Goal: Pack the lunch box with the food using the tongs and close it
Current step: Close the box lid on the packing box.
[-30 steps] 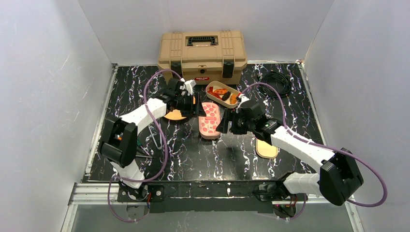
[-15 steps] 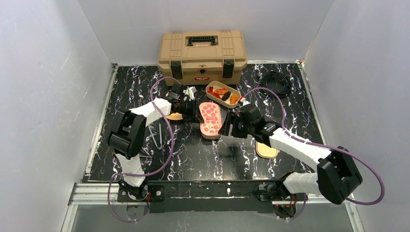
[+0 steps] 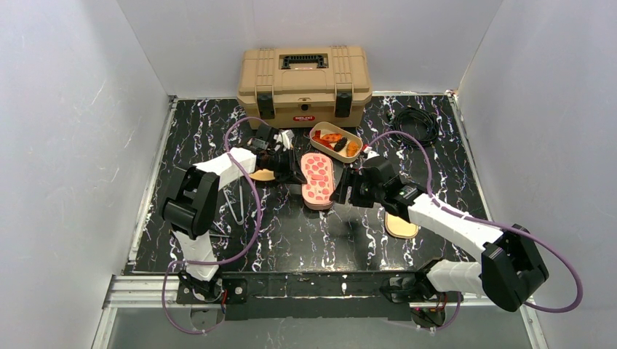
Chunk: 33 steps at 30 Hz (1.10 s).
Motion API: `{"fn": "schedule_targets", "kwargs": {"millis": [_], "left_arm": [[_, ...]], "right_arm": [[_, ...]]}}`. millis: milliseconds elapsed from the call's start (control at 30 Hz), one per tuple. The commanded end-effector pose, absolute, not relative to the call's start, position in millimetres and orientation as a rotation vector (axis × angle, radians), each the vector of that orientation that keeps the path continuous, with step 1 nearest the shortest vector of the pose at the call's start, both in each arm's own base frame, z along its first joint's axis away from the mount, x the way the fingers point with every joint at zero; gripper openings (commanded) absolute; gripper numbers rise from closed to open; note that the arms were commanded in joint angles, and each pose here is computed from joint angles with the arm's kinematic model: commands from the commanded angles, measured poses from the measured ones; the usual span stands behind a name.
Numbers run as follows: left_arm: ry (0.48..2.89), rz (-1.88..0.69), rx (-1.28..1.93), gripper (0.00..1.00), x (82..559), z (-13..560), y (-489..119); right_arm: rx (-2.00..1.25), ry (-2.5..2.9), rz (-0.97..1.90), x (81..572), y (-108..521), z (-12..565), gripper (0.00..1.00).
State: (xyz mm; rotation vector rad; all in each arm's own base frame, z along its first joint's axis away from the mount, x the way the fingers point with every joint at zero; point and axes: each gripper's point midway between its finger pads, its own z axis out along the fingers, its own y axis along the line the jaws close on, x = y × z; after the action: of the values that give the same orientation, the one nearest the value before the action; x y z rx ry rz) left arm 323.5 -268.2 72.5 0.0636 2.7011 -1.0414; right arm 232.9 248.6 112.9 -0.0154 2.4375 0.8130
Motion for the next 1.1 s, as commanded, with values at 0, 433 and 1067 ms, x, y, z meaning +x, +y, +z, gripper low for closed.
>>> {"fn": "schedule_targets", "kwargs": {"millis": [0, 433, 1067], "left_arm": [[2.684, -1.156, 0.054, 0.08, 316.0, 86.1, -272.2], [2.564, -1.465, -0.053, 0.0, 314.0, 112.8, -286.5], [2.643, -1.271, -0.091, 0.0, 316.1, 85.1, -271.5]], "right_arm": [[-0.003, 2.394, 0.806, 236.1, 245.0, 124.0, 0.76], [0.015, 2.385, 0.799, 237.7, 243.4, 130.3, 0.76], [0.004, 2.389, 0.791, 242.7, 247.0, 126.7, 0.76]]}}
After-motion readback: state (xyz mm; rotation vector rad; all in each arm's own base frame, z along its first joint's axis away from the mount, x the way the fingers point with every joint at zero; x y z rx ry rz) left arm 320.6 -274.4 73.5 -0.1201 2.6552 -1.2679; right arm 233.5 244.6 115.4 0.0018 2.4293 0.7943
